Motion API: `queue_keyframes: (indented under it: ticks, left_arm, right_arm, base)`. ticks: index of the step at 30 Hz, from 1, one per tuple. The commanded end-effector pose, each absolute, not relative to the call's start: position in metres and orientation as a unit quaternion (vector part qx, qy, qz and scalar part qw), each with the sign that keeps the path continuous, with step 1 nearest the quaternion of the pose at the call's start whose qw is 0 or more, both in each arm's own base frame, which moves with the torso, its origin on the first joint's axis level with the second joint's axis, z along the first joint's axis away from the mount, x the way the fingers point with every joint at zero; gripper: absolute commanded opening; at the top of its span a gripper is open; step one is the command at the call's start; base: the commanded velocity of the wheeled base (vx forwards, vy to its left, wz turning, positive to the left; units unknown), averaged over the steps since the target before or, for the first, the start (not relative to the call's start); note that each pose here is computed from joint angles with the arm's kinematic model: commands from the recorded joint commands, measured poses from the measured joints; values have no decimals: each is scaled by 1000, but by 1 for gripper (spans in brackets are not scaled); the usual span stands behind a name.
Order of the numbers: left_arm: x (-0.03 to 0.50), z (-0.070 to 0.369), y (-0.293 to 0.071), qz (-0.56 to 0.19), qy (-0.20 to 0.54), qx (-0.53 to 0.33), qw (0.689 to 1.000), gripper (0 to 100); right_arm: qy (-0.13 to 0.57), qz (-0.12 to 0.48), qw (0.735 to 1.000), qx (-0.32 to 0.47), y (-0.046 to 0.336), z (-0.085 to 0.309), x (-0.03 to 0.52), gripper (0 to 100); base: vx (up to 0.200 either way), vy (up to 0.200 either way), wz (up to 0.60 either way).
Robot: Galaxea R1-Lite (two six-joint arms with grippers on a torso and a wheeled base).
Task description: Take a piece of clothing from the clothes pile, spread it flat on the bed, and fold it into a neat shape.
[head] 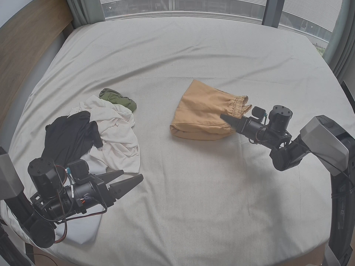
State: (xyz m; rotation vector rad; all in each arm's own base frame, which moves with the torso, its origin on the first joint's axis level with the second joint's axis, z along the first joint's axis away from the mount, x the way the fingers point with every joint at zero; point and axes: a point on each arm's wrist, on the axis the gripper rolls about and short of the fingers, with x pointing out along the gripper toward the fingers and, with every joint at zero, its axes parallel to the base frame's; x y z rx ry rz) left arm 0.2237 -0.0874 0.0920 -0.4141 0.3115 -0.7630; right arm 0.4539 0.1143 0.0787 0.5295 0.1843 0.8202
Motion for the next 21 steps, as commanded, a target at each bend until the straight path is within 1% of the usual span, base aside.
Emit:
queue_keyframes:
  ticks: [1,11,12,21]
  left_arm:
    - [224,92,-88,-368,150,-200,896,100]
    - [224,93,-88,-369,148,-199,896,100]
    - [224,93,-88,-369,148,-200,896,100]
    - [224,92,-88,-369,149,-199,896,100]
  right_arm:
    - [103,389,879,257,114,66,452,0]
    - [101,385,881,257,109,67,453,0]
    - [101,385,881,257,109,67,453,100]
    - [103,374,885,258,106,64,448,100]
  base:
    - [0,0,0]
    - [0,0,0]
    - [0,0,0]
    - [0,0,0]
